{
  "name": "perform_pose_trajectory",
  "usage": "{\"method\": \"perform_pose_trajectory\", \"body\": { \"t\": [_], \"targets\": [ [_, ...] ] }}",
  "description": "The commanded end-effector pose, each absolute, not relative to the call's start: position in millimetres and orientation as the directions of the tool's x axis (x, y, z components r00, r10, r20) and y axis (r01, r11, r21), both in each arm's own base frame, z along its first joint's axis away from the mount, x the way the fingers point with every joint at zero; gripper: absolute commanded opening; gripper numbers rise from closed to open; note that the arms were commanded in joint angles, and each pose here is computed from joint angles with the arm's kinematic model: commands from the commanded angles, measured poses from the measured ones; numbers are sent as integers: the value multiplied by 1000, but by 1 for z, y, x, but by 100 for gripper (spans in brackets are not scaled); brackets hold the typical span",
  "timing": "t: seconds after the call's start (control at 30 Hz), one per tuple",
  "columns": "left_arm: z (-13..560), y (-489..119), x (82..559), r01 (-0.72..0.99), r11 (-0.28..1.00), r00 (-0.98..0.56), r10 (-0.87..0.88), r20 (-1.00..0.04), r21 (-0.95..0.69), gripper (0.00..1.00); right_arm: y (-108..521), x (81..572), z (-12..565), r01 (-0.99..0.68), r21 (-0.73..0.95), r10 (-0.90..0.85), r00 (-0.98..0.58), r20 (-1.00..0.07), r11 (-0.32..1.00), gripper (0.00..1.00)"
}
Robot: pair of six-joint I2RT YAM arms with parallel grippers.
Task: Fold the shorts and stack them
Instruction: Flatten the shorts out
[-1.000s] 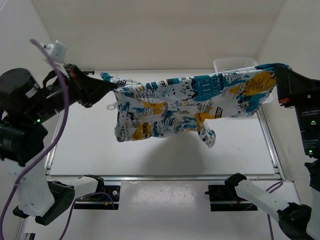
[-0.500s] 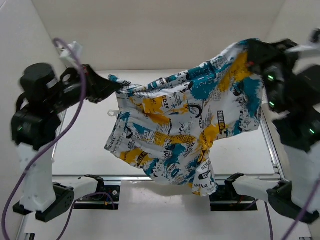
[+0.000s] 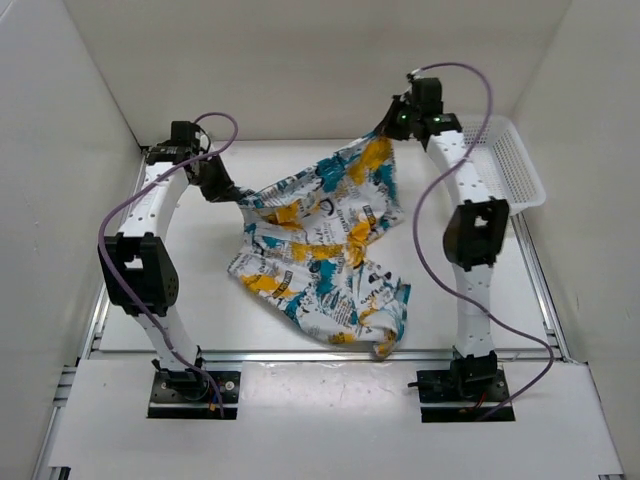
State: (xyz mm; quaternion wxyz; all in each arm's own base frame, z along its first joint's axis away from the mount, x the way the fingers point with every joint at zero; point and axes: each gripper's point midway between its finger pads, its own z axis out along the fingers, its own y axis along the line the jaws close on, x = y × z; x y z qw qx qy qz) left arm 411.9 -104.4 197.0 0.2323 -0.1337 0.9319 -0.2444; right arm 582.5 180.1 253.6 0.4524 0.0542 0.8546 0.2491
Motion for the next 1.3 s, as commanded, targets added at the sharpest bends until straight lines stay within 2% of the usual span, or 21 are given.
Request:
{"method": "perform_pose_trajectory", "body": {
  "t": [0.0, 0.23, 0.4, 0.6, 0.7, 0.83, 0.93, 0.97, 1.0, 1.13, 1.17, 1.27],
  "targets": [
    [217, -66, 430, -166, 853, -785, -418, -458, -495, 10, 221, 596, 267, -326, 593, 290, -641, -711, 736, 0],
    [205, -34, 442, -248, 837, -758, -481, -441, -487, 10, 237, 600, 216, -297, 682, 307, -725, -617, 669, 0],
    [197, -34, 441, -257, 836, -766, -482, -425, -484, 10, 241, 578, 242, -328, 681, 286, -726, -625, 654, 0],
    [194, -35, 433, -260, 836, -769, -482, -420, -483, 10, 222, 562, 227, -229, 636, 285, -748, -599, 737, 0],
    [194, -35, 431, -260, 836, -769, -482, -420, -483, 10, 223, 558, 239, -247, 637, 274, -748, -604, 731, 0],
    [198, -34, 427, -262, 839, -762, -483, -431, -477, 10, 241, 527, 277, -341, 591, 211, -710, -671, 731, 0],
    [191, -34, 424, -271, 838, -771, -484, -415, -473, 10, 245, 498, 285, -342, 535, 175, -695, -697, 772, 0],
    [188, -34, 424, -272, 838, -771, -484, -414, -473, 10, 241, 490, 267, -303, 521, 168, -718, -676, 798, 0],
    [192, -34, 423, -268, 839, -767, -483, -421, -475, 10, 229, 487, 274, -270, 489, 185, -694, -696, 829, 0],
    [188, -36, 421, -268, 836, -774, -483, -410, -479, 10, 207, 503, 248, -194, 511, 231, -722, -652, 838, 0],
    [188, -36, 421, -268, 836, -774, -483, -410, -479, 10, 203, 518, 268, -210, 511, 250, -683, -687, 833, 0],
    [192, -35, 423, -263, 836, -770, -482, -418, -481, 10, 200, 557, 215, -131, 528, 259, -757, -600, 839, 0]
  ]
}}
